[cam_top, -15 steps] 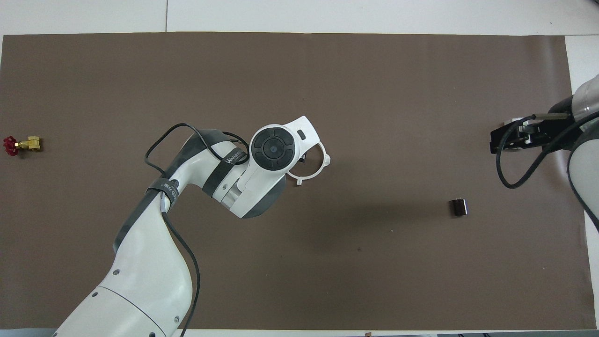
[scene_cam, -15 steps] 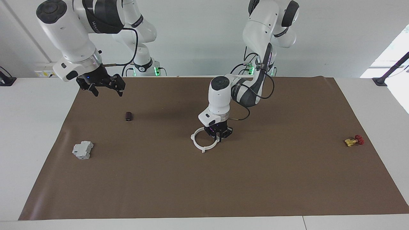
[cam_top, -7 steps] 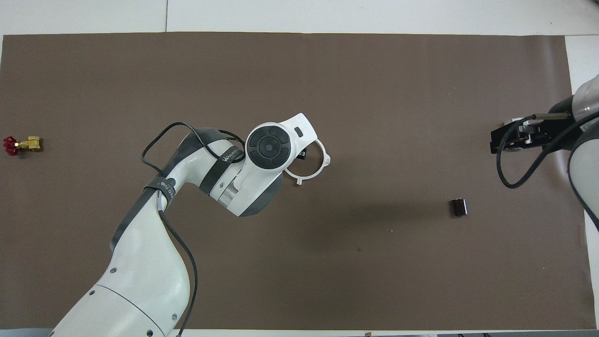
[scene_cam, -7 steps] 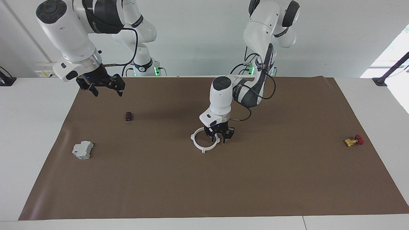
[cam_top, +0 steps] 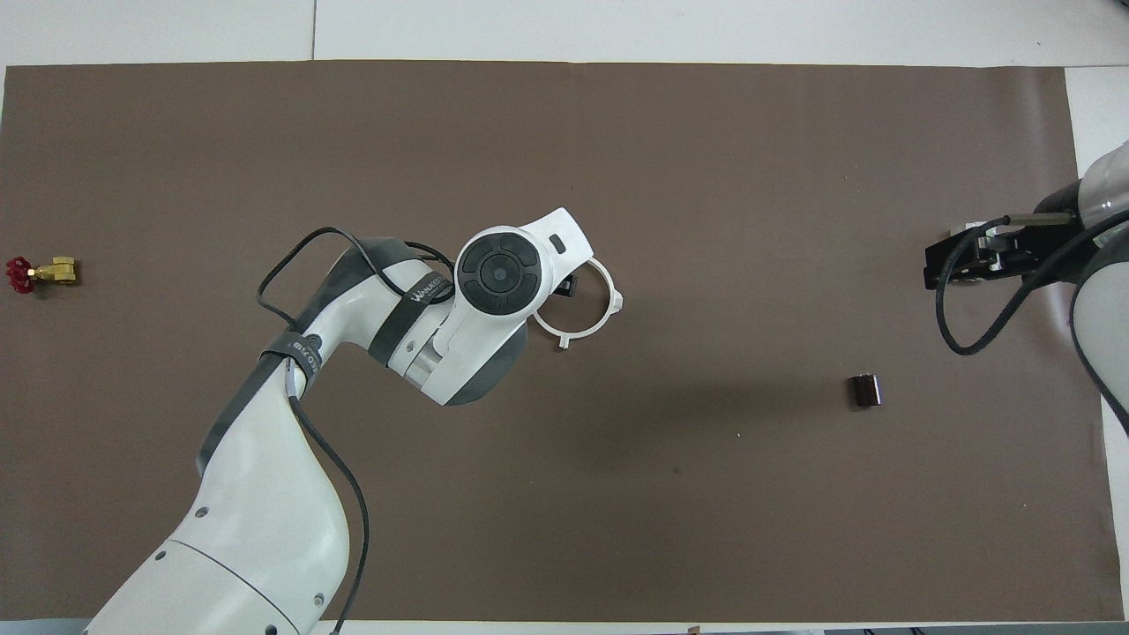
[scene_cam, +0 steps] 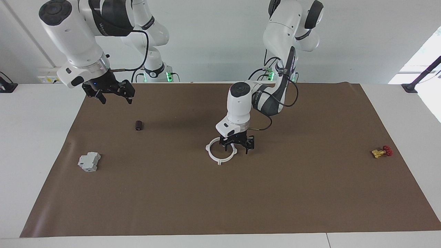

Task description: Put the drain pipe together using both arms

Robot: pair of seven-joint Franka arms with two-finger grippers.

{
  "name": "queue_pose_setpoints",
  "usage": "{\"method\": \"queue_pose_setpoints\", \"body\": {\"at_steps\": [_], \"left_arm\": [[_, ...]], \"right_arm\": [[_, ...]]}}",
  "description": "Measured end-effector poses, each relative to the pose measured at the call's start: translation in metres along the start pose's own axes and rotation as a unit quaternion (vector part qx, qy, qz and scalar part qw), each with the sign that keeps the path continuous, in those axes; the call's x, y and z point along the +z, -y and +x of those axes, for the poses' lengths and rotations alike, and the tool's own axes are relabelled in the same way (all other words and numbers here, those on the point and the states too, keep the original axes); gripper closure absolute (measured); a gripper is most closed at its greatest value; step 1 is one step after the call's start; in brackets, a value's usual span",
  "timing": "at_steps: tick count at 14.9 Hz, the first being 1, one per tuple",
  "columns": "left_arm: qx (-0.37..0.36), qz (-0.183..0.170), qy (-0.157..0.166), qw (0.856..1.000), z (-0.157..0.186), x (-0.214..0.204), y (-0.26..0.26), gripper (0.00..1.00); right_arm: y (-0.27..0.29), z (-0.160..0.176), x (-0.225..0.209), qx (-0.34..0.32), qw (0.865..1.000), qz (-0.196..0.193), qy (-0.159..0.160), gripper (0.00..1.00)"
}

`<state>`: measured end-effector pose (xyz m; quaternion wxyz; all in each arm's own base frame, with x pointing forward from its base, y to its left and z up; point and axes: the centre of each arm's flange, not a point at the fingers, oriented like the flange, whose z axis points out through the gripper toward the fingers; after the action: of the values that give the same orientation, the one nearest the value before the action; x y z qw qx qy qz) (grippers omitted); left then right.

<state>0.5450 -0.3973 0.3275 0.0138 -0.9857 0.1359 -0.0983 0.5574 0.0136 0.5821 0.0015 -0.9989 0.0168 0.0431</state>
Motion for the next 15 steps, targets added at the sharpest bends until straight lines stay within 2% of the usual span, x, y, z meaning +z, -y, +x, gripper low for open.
{"method": "queue_pose_setpoints", "body": {"at_steps": [3,10,15], "left_arm": [[-0.034,0.015,0.012,0.999,0.008,-0.036,0.047,0.0],[-0.136,0.042,0.023,0.99,-0.002,-0.111,0.215,0.0],[-0.136,0.003,0.045,0.99,-0.022,-0.158,0.324,0.0]], "right_arm": [[0.0,0.0,0.0,0.0,1.0,0.0,0.0,0.0],[0.0,0.0,0.0,0.0,1.0,0.0,0.0,0.0],[0.0,0.0,0.0,0.0,1.0,0.0,0.0,0.0]]}}
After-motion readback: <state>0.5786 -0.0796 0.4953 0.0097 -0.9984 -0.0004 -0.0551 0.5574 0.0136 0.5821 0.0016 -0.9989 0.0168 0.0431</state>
